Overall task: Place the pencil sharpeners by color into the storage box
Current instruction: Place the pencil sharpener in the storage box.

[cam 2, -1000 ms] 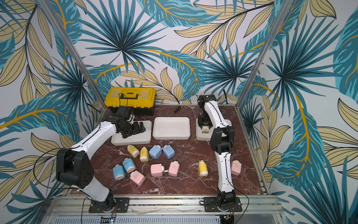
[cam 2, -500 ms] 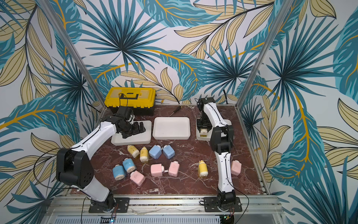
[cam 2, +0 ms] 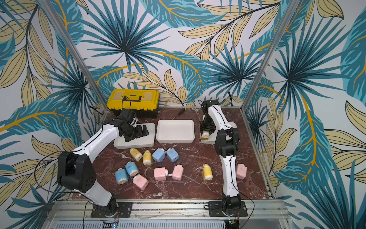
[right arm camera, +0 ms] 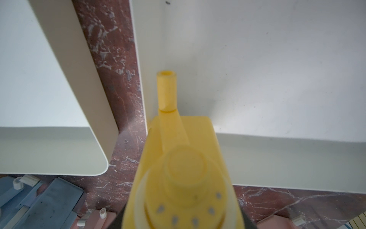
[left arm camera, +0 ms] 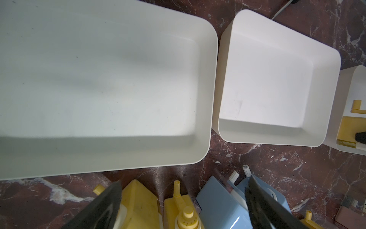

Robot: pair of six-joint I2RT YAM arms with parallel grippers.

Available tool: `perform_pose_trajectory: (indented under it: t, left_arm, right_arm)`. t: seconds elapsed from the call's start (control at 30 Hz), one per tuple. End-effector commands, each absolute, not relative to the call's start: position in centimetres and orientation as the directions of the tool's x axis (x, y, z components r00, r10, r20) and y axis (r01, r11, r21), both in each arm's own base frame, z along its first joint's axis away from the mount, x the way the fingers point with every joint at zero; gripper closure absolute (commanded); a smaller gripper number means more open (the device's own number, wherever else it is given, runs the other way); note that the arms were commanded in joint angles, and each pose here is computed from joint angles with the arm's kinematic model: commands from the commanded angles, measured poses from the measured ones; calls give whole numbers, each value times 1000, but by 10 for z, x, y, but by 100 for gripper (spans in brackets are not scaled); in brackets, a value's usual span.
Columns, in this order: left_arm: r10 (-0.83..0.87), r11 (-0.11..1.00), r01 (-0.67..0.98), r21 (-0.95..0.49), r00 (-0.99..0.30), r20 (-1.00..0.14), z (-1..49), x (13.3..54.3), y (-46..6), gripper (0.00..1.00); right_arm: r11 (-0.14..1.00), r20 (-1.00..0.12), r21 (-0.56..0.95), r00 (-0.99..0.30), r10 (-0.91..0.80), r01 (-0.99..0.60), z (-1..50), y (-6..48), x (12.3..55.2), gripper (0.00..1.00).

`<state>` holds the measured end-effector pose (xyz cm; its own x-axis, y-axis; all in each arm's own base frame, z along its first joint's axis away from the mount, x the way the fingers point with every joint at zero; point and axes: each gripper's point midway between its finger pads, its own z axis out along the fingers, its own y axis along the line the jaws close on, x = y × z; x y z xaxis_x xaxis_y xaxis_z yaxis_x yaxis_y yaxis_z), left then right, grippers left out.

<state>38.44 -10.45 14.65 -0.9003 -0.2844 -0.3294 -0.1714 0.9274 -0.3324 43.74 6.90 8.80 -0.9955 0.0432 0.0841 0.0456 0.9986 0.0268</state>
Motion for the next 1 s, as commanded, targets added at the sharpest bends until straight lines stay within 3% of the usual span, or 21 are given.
perform_pose_trajectory:
  t: [0.0, 0.67, 0.97]
  left_arm:
    - [-273, 932, -169, -320, -910, -313, 139, 382, -102, 1]
    - [-274, 930, -171, -326, -913, -301, 136, 383, -104, 1]
    - [-273, 930, -173, -324, -915, -295, 133, 383, -104, 1]
  right_arm:
    - [999, 113, 39, -994, 16, 21, 85, 73, 433, 63]
    - [999, 168, 49, -985, -26, -18, 63, 76, 432, 63]
    - [999, 171, 41, -985, -19, -12, 57, 75, 434, 51]
